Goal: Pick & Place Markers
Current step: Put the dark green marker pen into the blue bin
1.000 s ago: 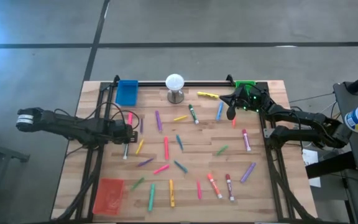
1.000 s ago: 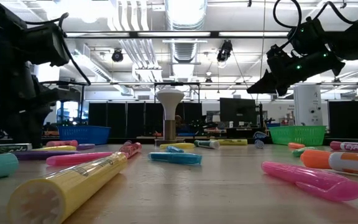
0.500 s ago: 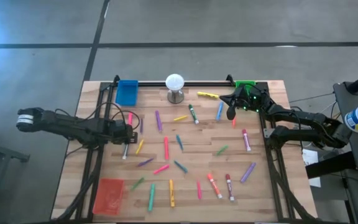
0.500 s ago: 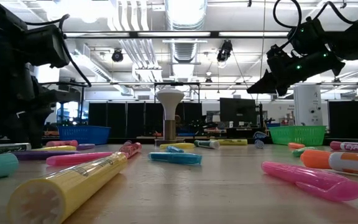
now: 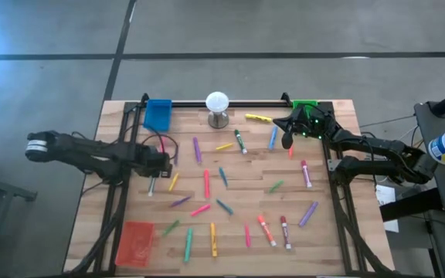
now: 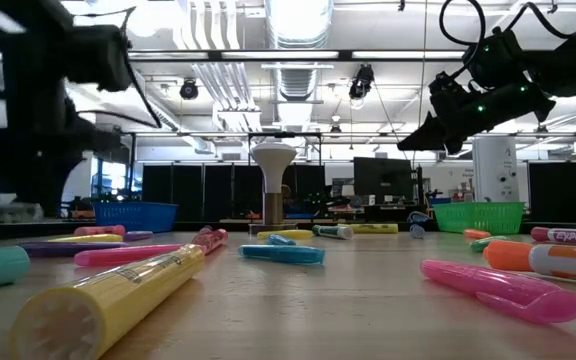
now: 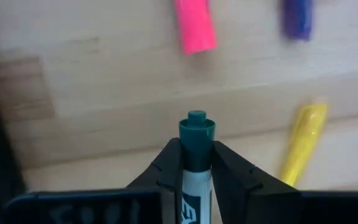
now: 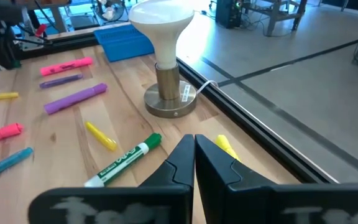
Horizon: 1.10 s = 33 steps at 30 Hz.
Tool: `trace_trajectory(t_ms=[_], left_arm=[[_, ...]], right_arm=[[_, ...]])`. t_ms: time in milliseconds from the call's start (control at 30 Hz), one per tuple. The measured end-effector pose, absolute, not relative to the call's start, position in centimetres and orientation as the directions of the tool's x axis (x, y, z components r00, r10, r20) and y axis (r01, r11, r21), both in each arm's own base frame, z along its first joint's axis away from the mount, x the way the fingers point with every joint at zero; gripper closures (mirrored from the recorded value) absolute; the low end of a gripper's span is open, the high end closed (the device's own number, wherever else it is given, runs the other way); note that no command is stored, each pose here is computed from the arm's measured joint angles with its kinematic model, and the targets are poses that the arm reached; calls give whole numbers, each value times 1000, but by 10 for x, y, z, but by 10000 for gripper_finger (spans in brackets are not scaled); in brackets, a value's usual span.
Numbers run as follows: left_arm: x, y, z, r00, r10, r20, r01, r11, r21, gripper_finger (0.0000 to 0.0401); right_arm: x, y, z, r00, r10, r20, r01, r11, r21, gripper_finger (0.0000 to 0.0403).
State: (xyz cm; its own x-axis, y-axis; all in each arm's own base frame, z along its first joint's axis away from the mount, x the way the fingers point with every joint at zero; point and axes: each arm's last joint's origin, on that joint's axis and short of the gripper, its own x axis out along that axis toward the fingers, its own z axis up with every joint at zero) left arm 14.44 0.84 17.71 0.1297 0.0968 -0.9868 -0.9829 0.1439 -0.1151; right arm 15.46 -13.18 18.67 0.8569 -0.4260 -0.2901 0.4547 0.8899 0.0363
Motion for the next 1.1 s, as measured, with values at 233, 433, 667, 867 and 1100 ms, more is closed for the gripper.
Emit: trace_trajectory(t_ms=[233,433,667,867,1100], left_arm=[[160,22,241,203,199,-959,-969,178,-168,344],[167,64,278,259,348,-901,-957,220,-191,344],[161,148,290,221,462,-859,-959,262,-105,345],[150,219,274,132,515,-847,-970,243,-4,345],[147,263,237,76,517,-853,-972,229,53,345]], right_arm=[[155,-132,186,857,-426,-291,455,890,37,394],[154,-132,186,856,-426,-292,454,891,32,394],[154,-131,186,856,-426,-294,452,891,27,394],[154,-131,186,856,-426,-294,452,892,24,394],[154,-131,186,856,-426,-294,451,892,22,394]])
